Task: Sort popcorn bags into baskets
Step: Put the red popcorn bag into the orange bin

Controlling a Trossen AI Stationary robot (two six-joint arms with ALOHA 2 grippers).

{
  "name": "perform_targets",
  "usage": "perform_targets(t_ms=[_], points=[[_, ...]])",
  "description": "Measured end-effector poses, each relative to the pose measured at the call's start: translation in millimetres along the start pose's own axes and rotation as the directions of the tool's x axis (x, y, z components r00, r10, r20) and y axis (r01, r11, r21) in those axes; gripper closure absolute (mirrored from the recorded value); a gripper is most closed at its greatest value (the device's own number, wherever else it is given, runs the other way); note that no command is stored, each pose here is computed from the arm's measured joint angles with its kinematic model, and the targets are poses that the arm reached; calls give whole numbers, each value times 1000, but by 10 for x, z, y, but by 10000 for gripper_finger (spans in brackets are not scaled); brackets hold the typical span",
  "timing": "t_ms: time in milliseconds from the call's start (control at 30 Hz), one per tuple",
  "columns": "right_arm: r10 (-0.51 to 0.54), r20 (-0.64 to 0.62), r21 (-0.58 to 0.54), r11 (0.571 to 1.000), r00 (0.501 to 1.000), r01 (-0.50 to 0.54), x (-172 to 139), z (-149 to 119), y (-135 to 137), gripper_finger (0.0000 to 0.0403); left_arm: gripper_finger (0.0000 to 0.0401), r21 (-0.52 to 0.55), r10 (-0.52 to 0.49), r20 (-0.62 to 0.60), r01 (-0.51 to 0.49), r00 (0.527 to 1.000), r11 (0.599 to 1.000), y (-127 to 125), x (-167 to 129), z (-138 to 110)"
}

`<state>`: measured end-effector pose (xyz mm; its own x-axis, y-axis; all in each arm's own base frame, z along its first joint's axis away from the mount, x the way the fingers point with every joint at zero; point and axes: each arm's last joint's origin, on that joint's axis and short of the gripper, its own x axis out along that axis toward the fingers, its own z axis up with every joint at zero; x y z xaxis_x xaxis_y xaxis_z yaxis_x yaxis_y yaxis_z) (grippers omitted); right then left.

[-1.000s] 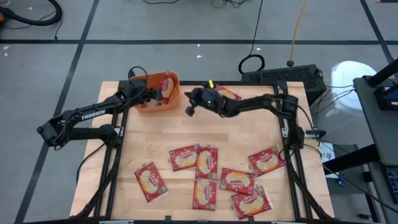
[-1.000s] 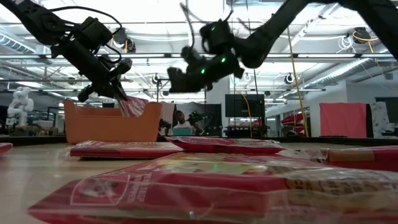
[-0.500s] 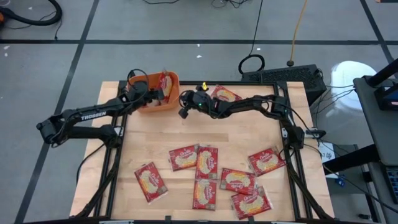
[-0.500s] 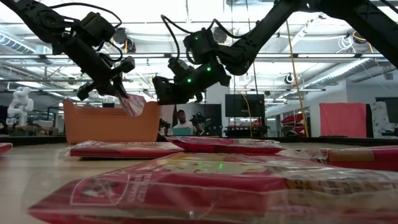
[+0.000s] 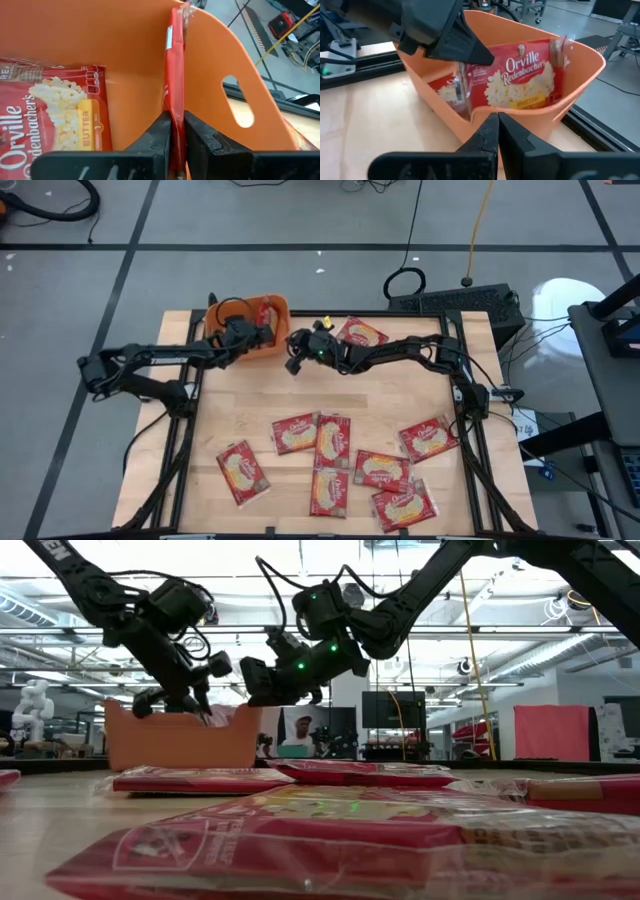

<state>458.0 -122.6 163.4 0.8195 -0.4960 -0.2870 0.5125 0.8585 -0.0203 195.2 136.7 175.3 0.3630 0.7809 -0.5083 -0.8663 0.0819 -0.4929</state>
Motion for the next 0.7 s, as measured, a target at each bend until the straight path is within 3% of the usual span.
perform_targets(t_ms=[100,400,533,700], points=[[0,-4,-1,1000,1000,0,-1,-3,0,403,334,11,-7,8,7,1000,1000,-17,29,-19],[0,-35,-18,1000,999,0,-1,-34,0,403,212,117,18,-71,-9,997,993,19,14,-94],[0,-53,-37,999,999,-2,-2,-52,-1,403,205,168,49,-97,-32,994,985,69,-5,-80],[32,-75,-48,998,997,-35,-34,-41,34,403,233,190,43,-76,-28,996,981,105,-137,65]])
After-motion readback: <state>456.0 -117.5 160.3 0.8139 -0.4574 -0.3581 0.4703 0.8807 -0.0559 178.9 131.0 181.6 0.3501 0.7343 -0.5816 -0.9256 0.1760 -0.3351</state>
